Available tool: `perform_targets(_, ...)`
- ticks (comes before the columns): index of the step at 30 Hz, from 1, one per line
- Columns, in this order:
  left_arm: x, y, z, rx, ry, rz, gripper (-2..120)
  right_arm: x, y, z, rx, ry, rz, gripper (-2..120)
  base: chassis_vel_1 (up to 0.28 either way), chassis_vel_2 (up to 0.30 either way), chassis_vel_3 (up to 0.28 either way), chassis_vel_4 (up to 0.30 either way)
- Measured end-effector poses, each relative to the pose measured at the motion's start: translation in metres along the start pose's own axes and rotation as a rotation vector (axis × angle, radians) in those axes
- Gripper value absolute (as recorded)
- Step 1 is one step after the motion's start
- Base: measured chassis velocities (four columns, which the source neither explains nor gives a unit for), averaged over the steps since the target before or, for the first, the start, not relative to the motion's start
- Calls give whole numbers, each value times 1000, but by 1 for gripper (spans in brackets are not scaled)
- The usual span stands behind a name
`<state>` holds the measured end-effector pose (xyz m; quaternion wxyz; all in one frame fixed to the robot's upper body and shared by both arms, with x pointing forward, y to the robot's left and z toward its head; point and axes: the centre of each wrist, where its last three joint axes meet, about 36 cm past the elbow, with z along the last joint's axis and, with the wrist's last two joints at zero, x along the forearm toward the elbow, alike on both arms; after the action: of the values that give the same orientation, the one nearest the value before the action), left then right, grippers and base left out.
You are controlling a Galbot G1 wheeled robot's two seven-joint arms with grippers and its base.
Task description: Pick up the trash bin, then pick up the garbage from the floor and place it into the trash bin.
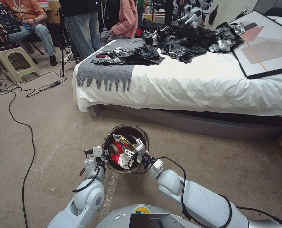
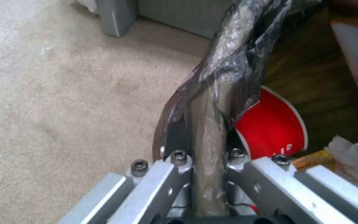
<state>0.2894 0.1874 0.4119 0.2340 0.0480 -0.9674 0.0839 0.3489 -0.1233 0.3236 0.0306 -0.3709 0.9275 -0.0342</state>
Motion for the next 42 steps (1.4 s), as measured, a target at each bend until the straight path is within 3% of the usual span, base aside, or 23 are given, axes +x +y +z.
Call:
perform_targets(1, 0, 0, 0, 0, 0, 0, 0, 0, 0, 0, -1, 0, 0, 70, 0, 0, 0, 0)
perform_targets(2, 0, 0, 0, 0, 0, 0, 0, 0, 0, -1, -2, -1, 0, 80, 0, 0, 0, 0)
perform_targets(3, 0, 0, 0, 0, 0, 0, 0, 0, 0, -1, -2, -1, 0, 80, 0, 0, 0, 0)
perform_targets(5, 0, 0, 0, 1, 0, 0, 0, -1, 1, -3, -7, -4, 1, 96, 0, 0, 0, 0)
perform_targets(8, 0, 0, 0, 1, 0, -1, 0, -1, 1, -4, -11, -5, 3, 99, 0, 0, 0, 0)
perform_targets(21, -1, 0, 1, 1, 2, -2, 0, -5, -2, -17, -23, -32, 24, 100, 0, 0, 0, 0)
perform_targets(29, -2, 0, 1, 2, 2, -2, 0, -11, -16, -67, -68, -134, 51, 100, 0, 0, 0, 0)
perform_targets(32, -2, 0, 1, 1, 2, -4, 0, -7, -32, -112, -85, -232, 89, 100, 0, 0, 0, 0)
perform_targets(35, -2, 0, 1, 1, 2, -4, 0, -3, -36, -126, -85, -260, 108, 100, 0, 0, 0, 0)
perform_targets(40, -3, 2, 0, 0, -2, -8, 0, 18, -56, -144, -58, -256, 264, 100, 0, 0, 0, 0)
perform_targets(42, -3, 3, -1, -2, -5, -10, 0, 30, -67, -142, -34, -227, 382, 100, 0, 0, 0, 0)
